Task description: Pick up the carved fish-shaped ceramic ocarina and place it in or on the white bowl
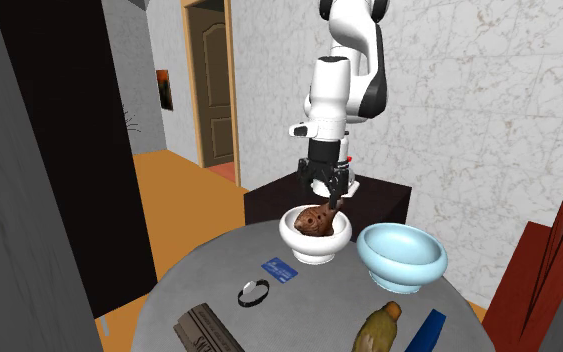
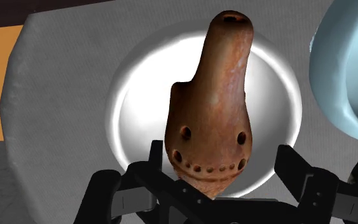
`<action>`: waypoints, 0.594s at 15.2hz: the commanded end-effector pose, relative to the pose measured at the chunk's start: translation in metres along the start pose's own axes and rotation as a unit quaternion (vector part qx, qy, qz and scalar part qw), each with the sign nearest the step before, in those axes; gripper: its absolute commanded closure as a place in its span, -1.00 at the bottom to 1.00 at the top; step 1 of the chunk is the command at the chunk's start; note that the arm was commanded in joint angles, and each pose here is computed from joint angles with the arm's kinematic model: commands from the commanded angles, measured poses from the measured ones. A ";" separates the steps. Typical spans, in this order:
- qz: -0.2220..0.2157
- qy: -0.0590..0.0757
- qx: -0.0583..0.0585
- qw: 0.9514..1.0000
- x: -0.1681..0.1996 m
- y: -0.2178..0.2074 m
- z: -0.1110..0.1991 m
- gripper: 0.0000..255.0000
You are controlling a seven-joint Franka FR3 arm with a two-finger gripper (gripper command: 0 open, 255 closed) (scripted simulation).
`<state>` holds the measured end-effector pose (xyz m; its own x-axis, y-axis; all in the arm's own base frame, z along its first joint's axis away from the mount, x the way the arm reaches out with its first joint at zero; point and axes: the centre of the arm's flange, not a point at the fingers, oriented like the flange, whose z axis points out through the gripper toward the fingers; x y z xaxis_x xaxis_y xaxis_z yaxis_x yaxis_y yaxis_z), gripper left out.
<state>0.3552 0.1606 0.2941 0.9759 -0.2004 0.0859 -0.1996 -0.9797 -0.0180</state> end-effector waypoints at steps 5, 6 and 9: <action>0.000 0.000 0.000 1.000 0.000 0.000 -0.013 -1.00; 0.000 0.000 0.000 1.000 0.000 0.000 -0.026 -1.00; 0.000 0.000 0.000 1.000 0.000 0.000 -0.050 -1.00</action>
<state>0.3519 0.1607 0.3387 0.9757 -0.2005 0.0878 -0.1997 -0.9797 -0.0185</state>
